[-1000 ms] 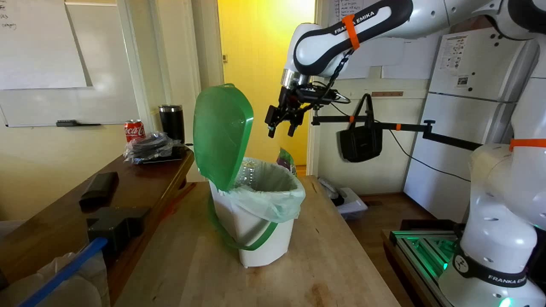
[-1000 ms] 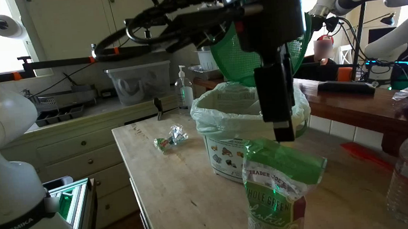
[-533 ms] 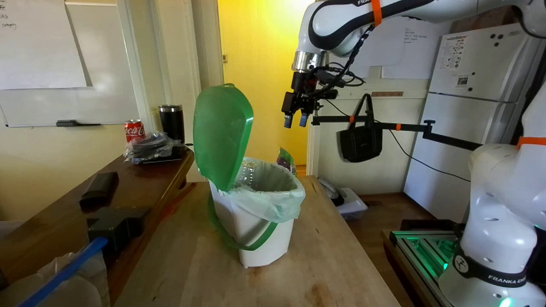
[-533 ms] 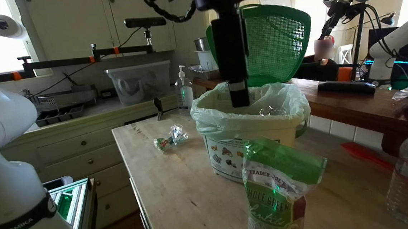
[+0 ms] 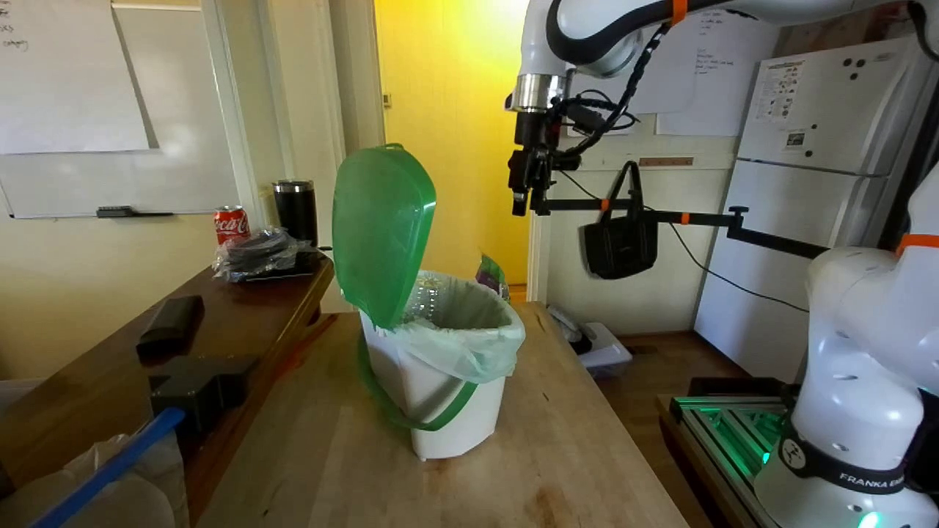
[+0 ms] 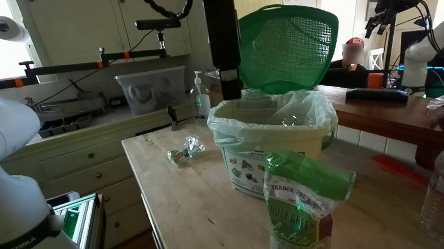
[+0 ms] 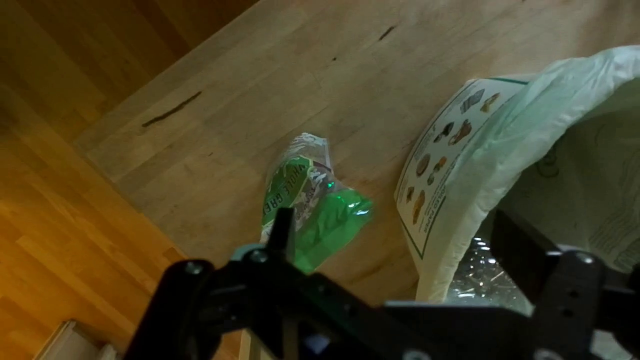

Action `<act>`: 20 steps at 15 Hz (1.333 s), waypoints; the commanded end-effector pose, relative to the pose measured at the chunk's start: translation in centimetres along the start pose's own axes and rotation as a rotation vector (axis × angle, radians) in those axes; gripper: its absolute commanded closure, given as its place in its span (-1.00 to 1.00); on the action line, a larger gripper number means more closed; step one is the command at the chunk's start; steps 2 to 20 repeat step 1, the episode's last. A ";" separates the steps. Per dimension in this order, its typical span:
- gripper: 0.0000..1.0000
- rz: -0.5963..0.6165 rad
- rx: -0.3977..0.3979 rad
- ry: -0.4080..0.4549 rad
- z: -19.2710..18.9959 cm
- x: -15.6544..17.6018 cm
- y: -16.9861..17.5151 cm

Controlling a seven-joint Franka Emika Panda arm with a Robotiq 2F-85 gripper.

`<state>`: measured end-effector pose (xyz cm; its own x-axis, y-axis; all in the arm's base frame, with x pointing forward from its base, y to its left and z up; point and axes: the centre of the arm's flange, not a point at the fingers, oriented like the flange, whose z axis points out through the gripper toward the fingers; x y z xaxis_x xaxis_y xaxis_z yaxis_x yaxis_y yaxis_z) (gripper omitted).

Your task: Move the clear packet from the bin to the top of the dresser

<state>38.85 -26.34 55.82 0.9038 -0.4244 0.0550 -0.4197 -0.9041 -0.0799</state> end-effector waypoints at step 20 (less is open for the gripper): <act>-1.00 -0.008 -0.003 -0.001 -0.1 -0.1 -0.2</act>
